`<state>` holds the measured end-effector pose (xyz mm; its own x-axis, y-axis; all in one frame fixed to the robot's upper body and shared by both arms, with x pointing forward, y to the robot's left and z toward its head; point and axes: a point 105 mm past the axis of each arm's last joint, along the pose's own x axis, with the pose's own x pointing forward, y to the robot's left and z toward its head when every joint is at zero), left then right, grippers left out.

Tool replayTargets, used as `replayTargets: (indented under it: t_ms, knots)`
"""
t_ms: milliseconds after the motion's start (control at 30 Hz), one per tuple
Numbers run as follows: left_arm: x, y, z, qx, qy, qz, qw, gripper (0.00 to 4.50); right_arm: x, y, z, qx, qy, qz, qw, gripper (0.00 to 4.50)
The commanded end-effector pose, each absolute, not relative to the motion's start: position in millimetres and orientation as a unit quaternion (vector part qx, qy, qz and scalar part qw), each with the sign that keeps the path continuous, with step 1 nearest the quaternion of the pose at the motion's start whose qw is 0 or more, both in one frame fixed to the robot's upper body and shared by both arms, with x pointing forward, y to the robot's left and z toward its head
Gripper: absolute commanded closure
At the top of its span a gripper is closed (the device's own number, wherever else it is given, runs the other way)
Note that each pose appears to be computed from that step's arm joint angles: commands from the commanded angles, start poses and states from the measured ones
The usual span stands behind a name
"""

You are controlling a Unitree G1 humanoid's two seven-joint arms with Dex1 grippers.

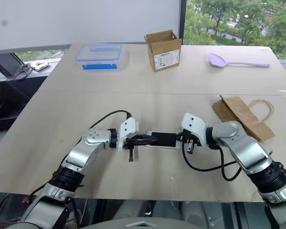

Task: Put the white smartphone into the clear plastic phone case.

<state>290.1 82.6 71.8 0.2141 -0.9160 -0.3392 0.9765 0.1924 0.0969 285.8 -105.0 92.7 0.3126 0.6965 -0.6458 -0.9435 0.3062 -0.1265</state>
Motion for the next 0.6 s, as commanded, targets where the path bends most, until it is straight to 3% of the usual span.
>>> replayTargets:
  t_ms: [33,200,333,433,533,600]
  knots:
    - [286,86,62,0.151,0.125,-0.615,0.764,4.48,278,-127,51,-0.21,0.384,0.51,0.74,4.5]
    - [284,87,62,0.151,0.125,-0.615,0.764,4.48,272,-130,26,-0.228,0.472,0.516,0.678,4.5]
    - [281,86,61,0.147,0.128,-0.612,0.766,4.48,273,-131,10,-0.255,0.481,0.507,0.668,4.5]
    - [280,86,60,0.145,0.13,-0.611,0.767,4.48,284,-124,19,-0.254,0.419,0.501,0.713,4.5]
    - [280,86,60,0.145,0.131,-0.609,0.769,4.48,294,-112,53,-0.268,0.294,0.505,0.766,4.5]
    - [280,86,59,0.144,0.132,-0.608,0.769,4.48,285,-105,79,-0.242,0.235,0.52,0.785,4.5]
